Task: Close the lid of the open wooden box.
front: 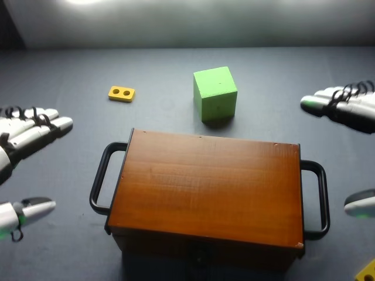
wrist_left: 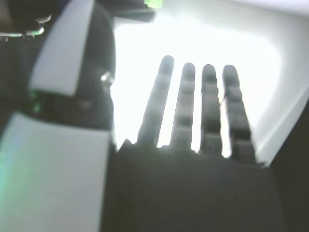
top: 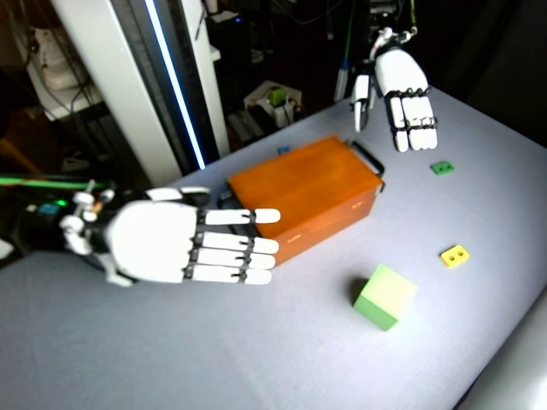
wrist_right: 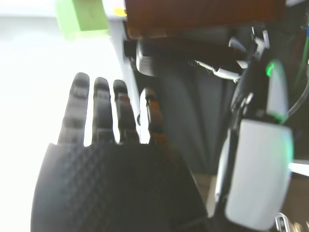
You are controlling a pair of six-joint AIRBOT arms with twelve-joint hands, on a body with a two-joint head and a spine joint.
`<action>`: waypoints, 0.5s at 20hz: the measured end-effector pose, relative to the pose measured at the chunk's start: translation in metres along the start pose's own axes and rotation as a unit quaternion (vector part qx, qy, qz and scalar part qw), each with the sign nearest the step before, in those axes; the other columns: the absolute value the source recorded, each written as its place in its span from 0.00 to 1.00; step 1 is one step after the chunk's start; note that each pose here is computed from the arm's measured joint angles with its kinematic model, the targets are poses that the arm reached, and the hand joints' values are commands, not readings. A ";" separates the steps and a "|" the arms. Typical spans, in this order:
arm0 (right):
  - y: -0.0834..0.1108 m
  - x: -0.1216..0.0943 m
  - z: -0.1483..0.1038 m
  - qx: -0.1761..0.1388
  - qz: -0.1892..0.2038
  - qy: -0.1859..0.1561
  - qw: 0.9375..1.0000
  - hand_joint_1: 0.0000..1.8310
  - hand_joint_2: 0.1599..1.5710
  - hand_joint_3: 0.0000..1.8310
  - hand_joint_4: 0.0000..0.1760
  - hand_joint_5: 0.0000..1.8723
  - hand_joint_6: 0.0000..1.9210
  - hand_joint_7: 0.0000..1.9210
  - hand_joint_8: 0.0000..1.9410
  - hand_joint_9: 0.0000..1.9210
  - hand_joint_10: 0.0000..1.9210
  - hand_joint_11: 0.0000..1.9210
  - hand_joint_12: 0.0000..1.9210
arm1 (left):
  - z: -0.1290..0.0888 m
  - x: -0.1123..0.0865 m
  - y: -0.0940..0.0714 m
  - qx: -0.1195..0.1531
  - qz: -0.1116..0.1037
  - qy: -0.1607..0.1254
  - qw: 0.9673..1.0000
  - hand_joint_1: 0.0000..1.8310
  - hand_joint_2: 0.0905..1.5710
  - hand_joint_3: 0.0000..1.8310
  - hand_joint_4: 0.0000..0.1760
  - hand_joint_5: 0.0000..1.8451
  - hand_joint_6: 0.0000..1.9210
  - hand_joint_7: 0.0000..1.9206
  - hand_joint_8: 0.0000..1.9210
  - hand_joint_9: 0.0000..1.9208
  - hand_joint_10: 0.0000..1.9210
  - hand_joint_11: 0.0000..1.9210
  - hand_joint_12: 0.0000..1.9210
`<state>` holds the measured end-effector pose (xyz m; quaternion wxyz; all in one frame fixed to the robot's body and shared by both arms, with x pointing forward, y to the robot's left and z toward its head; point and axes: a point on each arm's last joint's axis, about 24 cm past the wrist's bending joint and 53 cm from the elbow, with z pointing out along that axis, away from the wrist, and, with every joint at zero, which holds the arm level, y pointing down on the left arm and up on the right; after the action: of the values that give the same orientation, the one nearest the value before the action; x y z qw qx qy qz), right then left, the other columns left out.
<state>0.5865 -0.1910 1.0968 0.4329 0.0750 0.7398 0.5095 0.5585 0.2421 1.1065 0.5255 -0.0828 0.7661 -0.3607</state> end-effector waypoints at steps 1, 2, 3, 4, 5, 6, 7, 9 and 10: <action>0.000 -0.002 -0.002 0.000 -0.003 -0.003 1.000 0.40 0.52 0.00 1.00 0.00 0.00 0.00 0.00 0.00 0.00 0.00 0.00 | -0.002 -0.004 -0.002 0.005 0.000 -0.007 1.000 0.31 0.80 0.00 0.00 0.02 0.00 0.00 0.00 0.00 0.00 0.01 0.03; 0.000 -0.001 -0.004 -0.001 -0.004 -0.002 1.000 0.39 0.51 0.00 1.00 0.00 0.00 0.00 0.00 0.00 0.00 0.00 0.00 | -0.004 -0.005 -0.004 0.006 0.001 -0.010 1.000 0.29 0.81 0.00 0.00 0.02 0.00 0.00 0.00 0.00 0.00 0.01 0.03; 0.000 -0.002 -0.005 0.001 -0.004 -0.005 1.000 0.39 0.52 0.00 1.00 0.00 0.00 0.00 0.00 0.00 0.00 0.00 0.00 | -0.006 -0.007 -0.005 0.008 0.003 -0.013 1.000 0.30 0.80 0.00 0.00 0.02 0.00 0.00 0.00 0.00 0.00 0.01 0.03; 0.002 -0.007 -0.008 0.000 -0.008 -0.009 1.000 0.39 0.52 0.00 1.00 0.00 0.00 0.00 0.00 0.00 0.00 0.00 0.00 | -0.007 -0.011 -0.005 0.008 0.000 -0.021 1.000 0.31 0.80 0.00 0.00 0.02 0.00 0.00 0.00 0.00 0.00 0.02 0.04; 0.005 -0.014 -0.011 -0.002 -0.011 -0.021 1.000 0.38 0.52 0.00 1.00 0.00 0.00 0.00 0.00 0.00 0.00 0.00 0.00 | -0.009 -0.016 -0.006 0.011 -0.001 -0.032 0.999 0.30 0.80 0.00 0.00 0.03 0.00 0.00 0.00 0.00 0.00 0.02 0.04; 0.012 -0.024 -0.013 -0.015 -0.013 -0.037 0.999 0.38 0.52 0.00 1.00 0.00 0.00 0.00 0.00 0.00 0.00 0.00 0.00 | -0.009 -0.023 -0.008 0.015 -0.003 -0.046 0.999 0.31 0.80 0.00 0.00 0.03 0.00 0.00 0.00 0.00 0.00 0.03 0.04; 0.016 -0.029 -0.013 -0.022 -0.012 -0.046 0.999 0.37 0.52 0.00 1.00 0.00 0.00 0.00 0.00 0.00 0.00 0.00 0.00 | -0.010 -0.026 -0.010 0.018 -0.004 -0.052 0.998 0.29 0.80 0.00 0.00 0.02 0.00 0.00 0.00 0.00 0.00 0.03 0.04; 0.022 -0.032 -0.014 -0.036 -0.013 -0.057 0.998 0.36 0.52 0.00 1.00 0.00 0.00 0.00 0.00 0.00 0.00 0.00 0.00 | -0.010 -0.033 -0.016 0.032 -0.005 -0.068 0.997 0.34 0.80 0.00 0.00 0.00 0.00 0.00 0.00 0.00 0.00 0.00 0.01; 0.024 -0.031 -0.012 -0.046 -0.010 -0.062 0.997 0.37 0.52 0.00 1.00 0.00 0.00 0.00 0.00 0.00 0.00 0.00 0.00 | -0.010 -0.038 -0.020 0.041 -0.009 -0.083 0.996 0.33 0.81 0.00 0.00 0.00 0.00 0.00 0.00 0.00 0.00 0.00 0.01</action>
<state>0.5885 -0.2052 1.1351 0.4857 0.0789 0.6884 0.5329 0.5616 0.2519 1.1494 0.5872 -0.0974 0.7034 -0.3884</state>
